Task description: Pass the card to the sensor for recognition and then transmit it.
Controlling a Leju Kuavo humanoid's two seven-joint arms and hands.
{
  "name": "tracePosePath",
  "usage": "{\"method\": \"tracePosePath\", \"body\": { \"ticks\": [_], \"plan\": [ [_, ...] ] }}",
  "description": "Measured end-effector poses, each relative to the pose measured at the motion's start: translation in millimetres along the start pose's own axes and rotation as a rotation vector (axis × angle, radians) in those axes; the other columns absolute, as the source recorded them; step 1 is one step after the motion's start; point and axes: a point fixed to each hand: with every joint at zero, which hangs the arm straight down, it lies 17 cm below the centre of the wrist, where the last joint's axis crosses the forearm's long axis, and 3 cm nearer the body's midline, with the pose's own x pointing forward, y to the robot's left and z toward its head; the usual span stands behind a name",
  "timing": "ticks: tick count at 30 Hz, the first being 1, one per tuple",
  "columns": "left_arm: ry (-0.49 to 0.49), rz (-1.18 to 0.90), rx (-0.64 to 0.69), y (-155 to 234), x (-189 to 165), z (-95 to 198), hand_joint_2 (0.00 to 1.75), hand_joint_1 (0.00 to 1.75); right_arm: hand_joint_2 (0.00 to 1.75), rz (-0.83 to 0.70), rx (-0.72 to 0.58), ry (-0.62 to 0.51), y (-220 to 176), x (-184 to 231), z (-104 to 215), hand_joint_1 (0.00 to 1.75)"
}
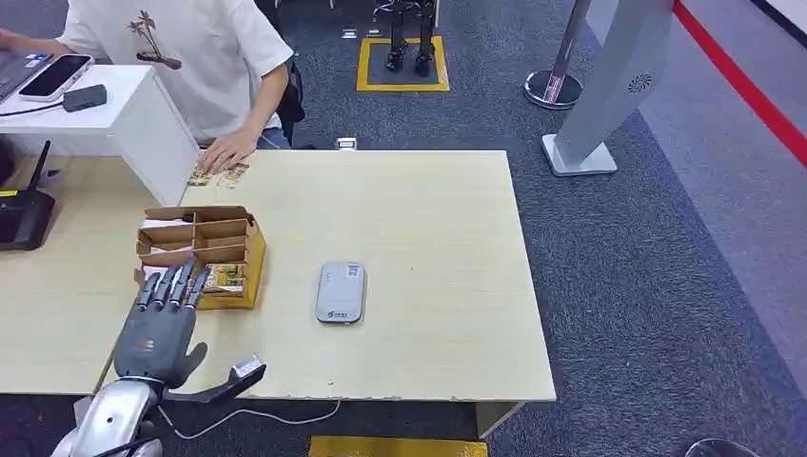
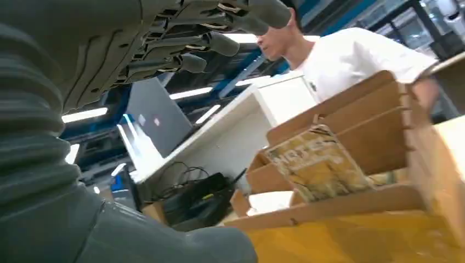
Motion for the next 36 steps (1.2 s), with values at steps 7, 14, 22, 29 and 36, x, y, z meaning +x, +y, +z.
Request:
{"method": "tracePosePath", "body": {
  "ticks": [7, 14, 22, 29, 36],
  "plan": [
    [0.048, -0.006, 0.032, 13, -17, -10, 1.75, 0.0, 1.75, 0.01, 0.001, 0.002, 0, 0, 0, 0.0],
    [0.061, -0.008, 0.04, 16, -23, -13, 1.75, 0.0, 1.75, 0.01, 0.001, 0.001, 0, 0, 0, 0.0],
    [0.062, -0.011, 0.041, 17, -24, -13, 1.75, 0.0, 1.75, 0.01, 0.001, 0.001, 0, 0, 0, 0.0],
    [0.082, -0.01, 0.05, 20, -28, -16, 1.75, 0.0, 1.75, 0.014, 0.002, 0.003, 0, -1, 0, 0.0],
    [0.049, -0.023, 0.047, 27, -29, -50, 1.75, 0.0, 1.75, 0.047, 0.006, 0.016, 1, -3, 0, 0.0]
  ]
}}
